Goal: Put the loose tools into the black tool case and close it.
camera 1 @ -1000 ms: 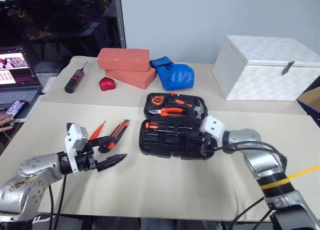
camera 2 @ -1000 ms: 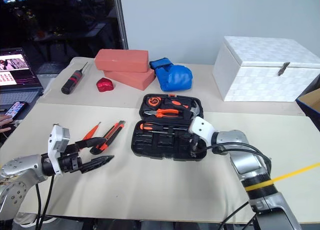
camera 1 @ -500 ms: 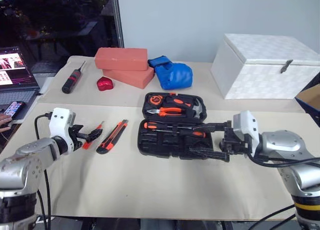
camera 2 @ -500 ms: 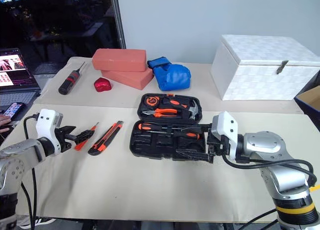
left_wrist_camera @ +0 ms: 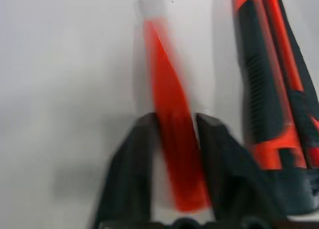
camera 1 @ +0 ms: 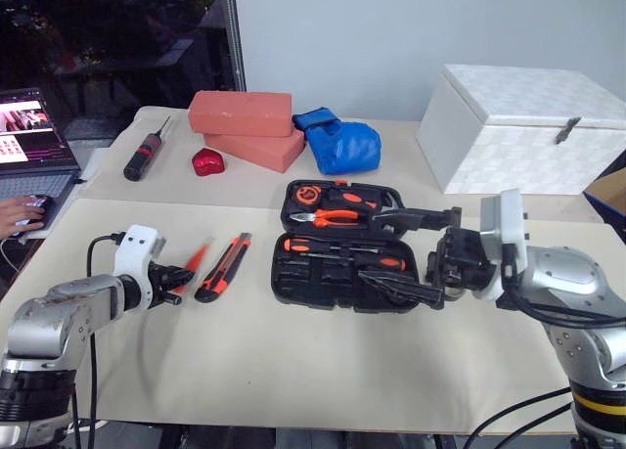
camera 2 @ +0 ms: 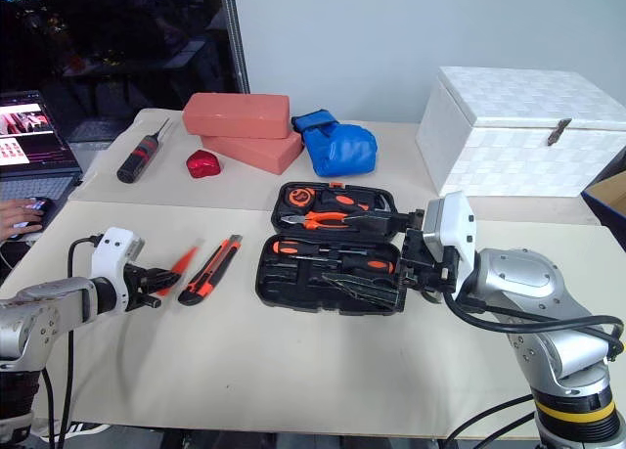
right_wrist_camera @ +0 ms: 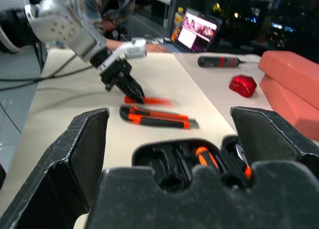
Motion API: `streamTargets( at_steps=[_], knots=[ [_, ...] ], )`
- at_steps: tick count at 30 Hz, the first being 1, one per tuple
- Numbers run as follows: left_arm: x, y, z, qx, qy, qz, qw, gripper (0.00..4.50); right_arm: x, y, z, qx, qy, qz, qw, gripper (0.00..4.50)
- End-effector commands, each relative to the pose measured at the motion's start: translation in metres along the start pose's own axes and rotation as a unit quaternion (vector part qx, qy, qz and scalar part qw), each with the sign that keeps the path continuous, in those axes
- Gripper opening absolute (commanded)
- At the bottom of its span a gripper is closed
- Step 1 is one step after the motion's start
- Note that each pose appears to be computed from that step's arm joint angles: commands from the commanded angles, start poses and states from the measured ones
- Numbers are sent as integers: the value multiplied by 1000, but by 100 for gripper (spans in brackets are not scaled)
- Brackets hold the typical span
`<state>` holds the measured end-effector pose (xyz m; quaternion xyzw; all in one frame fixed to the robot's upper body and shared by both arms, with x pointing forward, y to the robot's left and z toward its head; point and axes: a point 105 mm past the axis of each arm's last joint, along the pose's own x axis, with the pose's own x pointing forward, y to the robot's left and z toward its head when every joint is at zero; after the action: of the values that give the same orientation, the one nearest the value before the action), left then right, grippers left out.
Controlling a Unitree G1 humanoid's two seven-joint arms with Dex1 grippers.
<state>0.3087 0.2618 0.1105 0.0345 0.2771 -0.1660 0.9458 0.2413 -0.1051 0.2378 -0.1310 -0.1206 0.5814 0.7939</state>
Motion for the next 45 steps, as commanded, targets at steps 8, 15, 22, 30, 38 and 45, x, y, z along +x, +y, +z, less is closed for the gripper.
streamTargets(
  at_steps=[8,15,22,30,38,45],
  knots=[
    [-29,-41,63,39,-146,-139,979,48,6,3,30,-29,-60,-7,998,450],
    [-27,-120,71,228,-107,-353,901,48,-21,9,13,-28,12,-45,999,450],
    [26,-154,81,402,-54,-403,820,48,-66,19,-8,-17,117,-96,988,450],
    [75,-165,86,462,27,-391,795,48,-88,26,-11,-21,154,-140,978,450],
    [88,-150,85,501,61,-364,783,48,-88,32,-13,-18,155,-148,977,450],
    [90,-154,75,512,75,-379,768,48,-88,35,-15,-13,155,-150,976,450]
  ],
)
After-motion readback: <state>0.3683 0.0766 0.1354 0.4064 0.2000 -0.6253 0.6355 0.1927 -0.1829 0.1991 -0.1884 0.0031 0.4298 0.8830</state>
